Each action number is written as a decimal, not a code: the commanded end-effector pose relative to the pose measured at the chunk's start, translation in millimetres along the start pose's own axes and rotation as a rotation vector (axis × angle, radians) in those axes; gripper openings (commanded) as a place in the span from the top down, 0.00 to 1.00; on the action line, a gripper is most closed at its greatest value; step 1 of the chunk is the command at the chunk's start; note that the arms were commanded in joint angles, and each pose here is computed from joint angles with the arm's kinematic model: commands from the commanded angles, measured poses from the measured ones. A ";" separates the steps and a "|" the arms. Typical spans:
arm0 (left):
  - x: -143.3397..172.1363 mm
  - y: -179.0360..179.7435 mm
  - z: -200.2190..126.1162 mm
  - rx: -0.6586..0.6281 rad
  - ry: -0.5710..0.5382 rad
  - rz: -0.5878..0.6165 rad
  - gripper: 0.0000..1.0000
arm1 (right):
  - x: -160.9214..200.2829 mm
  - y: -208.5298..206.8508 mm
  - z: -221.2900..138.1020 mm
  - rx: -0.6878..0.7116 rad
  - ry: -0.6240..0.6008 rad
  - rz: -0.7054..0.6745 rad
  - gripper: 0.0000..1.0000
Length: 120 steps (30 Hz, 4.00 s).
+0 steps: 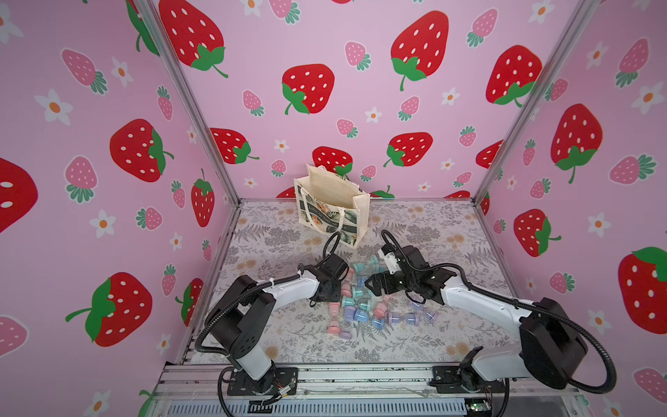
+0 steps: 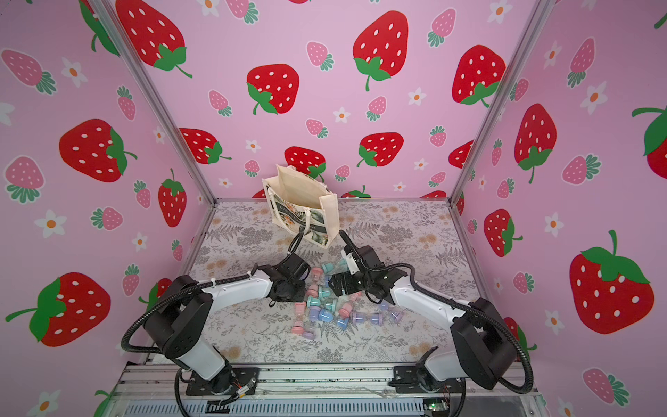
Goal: Put the hourglass into the canvas bag
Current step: Pick up the hourglass from the center of the board, then place the hourglass in the canvas bag.
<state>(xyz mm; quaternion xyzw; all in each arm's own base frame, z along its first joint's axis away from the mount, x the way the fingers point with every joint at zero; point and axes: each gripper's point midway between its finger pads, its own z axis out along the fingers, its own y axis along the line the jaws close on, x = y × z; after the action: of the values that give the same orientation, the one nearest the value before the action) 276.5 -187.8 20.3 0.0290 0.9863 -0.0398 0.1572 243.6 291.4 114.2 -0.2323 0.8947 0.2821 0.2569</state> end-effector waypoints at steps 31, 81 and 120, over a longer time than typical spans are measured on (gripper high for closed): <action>-100.4 -30.2 -210.9 0.343 -0.455 -0.048 0.76 | -99.7 21.1 -74.8 -0.043 -0.274 -0.029 0.01; -324.4 -7.9 -70.4 0.113 -0.300 0.027 0.72 | -175.4 -23.5 -72.9 0.024 -0.345 0.002 0.01; -308.5 -7.9 -102.1 0.161 -0.280 -0.050 0.25 | -181.0 -23.5 -75.5 0.032 -0.345 -0.014 0.01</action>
<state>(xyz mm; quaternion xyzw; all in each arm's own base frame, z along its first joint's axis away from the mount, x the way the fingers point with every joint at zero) 543.2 -206.2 184.5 0.0154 0.9557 -0.1242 0.2665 363.8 275.9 244.7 -0.1741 0.8519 0.3013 0.3914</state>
